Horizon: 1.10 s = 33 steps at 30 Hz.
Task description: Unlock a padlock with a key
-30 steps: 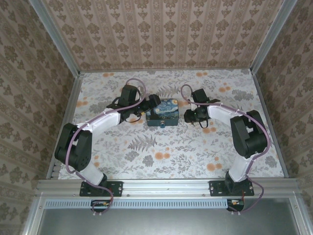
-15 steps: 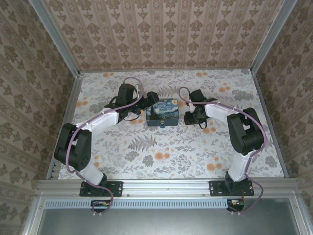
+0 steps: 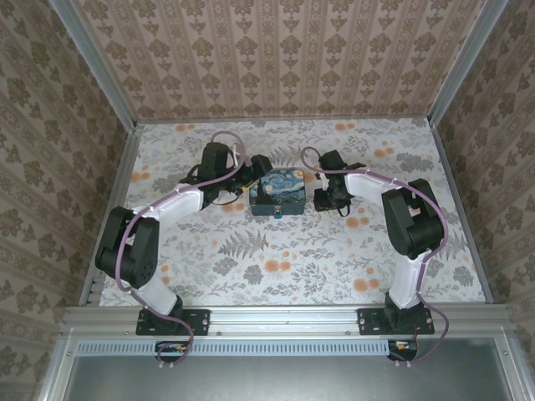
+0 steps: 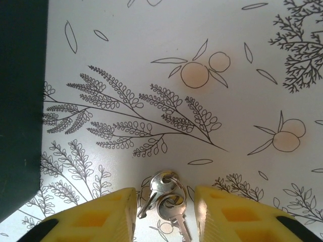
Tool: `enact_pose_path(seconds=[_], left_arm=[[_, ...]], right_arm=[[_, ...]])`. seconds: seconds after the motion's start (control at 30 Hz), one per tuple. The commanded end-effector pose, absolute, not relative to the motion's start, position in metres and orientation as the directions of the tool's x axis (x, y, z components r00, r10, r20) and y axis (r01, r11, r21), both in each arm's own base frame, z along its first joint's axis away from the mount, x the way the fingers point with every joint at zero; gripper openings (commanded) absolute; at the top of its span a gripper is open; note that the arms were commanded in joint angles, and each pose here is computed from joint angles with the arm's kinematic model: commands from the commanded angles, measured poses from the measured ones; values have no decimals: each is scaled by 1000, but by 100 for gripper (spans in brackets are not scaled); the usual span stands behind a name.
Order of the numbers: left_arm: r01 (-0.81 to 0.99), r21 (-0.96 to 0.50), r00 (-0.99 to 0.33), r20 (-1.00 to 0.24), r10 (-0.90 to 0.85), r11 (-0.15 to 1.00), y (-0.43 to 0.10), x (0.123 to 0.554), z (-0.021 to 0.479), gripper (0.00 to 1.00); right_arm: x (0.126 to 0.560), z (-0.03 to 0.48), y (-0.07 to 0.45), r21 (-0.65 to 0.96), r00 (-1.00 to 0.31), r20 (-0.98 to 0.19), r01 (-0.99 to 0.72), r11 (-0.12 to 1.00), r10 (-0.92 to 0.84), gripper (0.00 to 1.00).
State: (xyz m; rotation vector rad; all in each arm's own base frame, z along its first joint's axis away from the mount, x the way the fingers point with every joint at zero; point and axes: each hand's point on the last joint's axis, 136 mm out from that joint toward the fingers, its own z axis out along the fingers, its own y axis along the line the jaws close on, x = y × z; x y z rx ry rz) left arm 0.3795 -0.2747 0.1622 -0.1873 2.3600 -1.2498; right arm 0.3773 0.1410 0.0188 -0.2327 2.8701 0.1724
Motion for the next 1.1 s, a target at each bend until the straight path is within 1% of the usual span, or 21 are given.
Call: enact_pose_path(seconds=[0.0,0.07,0.17,0.23,0.37,0.43,0.47,0.6,0.63,0.77,0.83,0.9,0.97,1.07], left_arm=[[84,-824,-885,-320,-338,560,-271,383,160,100],[82,-825,-885,-318,-339,560,-271,383,160,100],[78,-826,-886,-314,-341,559,-271,382,158,100],[76,-825,-887,-312,-340,560,-271,381,157,100],[72,-821,-891,-308,-334,566,-270,378,154,100],[73,-819,-893,-308,-329,569,-271,376,153,100],[74,-816,-894,-309,-326,573,-271,375,153,100],[92,-803,-897,-323,-301,589,-272,369,153,100],[111,-798,-905,-328,-271,593,-281,360,153,100],[122,-773,-907,-341,-245,622,-285,346,153,100],[96,-756,-899,-345,-269,647,-280,340,150,98],[31,-735,-886,-335,-322,678,-270,335,142,98],[4,-731,-875,-334,-352,683,-264,330,139,100],[-19,-723,-872,-326,-365,691,-259,320,136,100]], right_arm=[[366,11,138,63,-964,-211,-180,982,-164,34],[363,11,138,68,-963,-215,-178,982,-160,34],[359,10,140,81,-964,-217,-173,982,-152,28],[355,10,139,85,-966,-214,-170,982,-149,23],[345,13,137,94,-968,-210,-162,982,-140,8],[347,17,138,105,-962,-241,-160,982,-131,2],[344,20,138,111,-961,-246,-158,981,-127,0],[334,36,141,167,-955,-281,-142,976,-91,0],[331,42,143,189,-953,-293,-139,972,-79,0],[316,64,159,333,-943,-332,-136,933,-19,0],[306,72,169,422,-942,-334,-129,897,21,0],[299,77,179,502,-941,-332,-112,858,71,0],[290,75,188,546,-942,-320,-99,832,98,0],[274,65,202,577,-947,-303,-92,811,108,0]])
